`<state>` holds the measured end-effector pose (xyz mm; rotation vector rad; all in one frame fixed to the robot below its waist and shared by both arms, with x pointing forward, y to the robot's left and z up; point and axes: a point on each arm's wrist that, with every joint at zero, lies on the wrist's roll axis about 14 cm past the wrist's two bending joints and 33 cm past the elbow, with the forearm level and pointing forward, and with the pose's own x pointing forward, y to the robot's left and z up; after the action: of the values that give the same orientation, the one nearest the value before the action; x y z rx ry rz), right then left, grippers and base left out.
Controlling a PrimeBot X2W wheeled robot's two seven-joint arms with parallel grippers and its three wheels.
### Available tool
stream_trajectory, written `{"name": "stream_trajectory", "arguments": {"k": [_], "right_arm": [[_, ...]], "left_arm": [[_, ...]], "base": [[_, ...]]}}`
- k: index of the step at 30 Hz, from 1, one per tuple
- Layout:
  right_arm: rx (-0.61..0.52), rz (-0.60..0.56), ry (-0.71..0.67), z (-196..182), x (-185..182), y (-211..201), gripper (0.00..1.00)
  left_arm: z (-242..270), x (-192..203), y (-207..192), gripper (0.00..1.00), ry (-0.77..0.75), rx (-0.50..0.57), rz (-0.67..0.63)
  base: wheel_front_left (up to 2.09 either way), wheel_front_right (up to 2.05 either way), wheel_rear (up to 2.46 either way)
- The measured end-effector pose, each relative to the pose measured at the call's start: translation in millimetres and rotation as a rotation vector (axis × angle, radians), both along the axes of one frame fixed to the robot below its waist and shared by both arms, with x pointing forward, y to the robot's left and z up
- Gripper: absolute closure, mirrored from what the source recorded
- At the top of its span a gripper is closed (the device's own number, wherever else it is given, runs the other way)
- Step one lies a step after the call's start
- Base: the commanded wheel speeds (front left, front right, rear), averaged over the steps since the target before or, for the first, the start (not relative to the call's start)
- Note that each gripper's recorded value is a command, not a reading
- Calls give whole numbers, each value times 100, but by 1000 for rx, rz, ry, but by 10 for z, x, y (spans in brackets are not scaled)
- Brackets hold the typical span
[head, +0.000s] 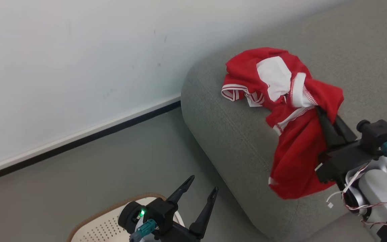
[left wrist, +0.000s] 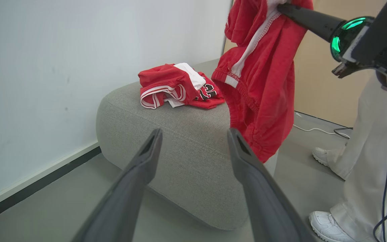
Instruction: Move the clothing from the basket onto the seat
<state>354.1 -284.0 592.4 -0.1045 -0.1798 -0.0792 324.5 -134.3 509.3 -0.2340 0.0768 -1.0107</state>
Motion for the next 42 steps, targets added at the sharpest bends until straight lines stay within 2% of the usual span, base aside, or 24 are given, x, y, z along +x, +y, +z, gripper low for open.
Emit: {"name": "stream_trajectory", "arguments": {"k": [4, 16, 23, 29, 34, 35, 38, 39, 42], "right_arm": [[-18, -24, -19, 124, 133, -122, 100], [-141, -112, -184, 1249, 966, -665, 100], [-147, -244, -144, 1373, 1353, -1167, 100], [-219, -300, -5, 978, 1690, -1373, 100], [-193, -284, 106, 402, 2065, -1243, 100], [-193, -284, 106, 402, 2065, -1243, 100], [-166, -236, 158, 56, 2337, -1002, 100], [-151, -206, 208, -241, 2477, -829, 100], [-123, -179, 296, -706, 2593, -649, 100]], "left_arm": [[-11, 62, -9, 0, 7, -15, 3], [191, 544, 22, 0, -53, -88, 30], [208, 778, 49, 0, -56, -117, 42], [148, 952, 112, 0, -64, -108, 57], [49, 1149, 226, 0, -61, -95, 91], [49, 1149, 226, 0, -61, -95, 91], [-65, 1263, 292, 0, -52, -77, 105], [-163, 1327, 345, 0, -43, -64, 118], [-306, 1401, 408, 0, -20, -48, 133]], "base": [[0, 0, 0], [0, 0, 0], [0, 0, 0], [0, 0, 0], [0, 0, 0], [0, 0, 0], [0, 0, 0], [0, 0, 0], [0, 0, 0]]}}
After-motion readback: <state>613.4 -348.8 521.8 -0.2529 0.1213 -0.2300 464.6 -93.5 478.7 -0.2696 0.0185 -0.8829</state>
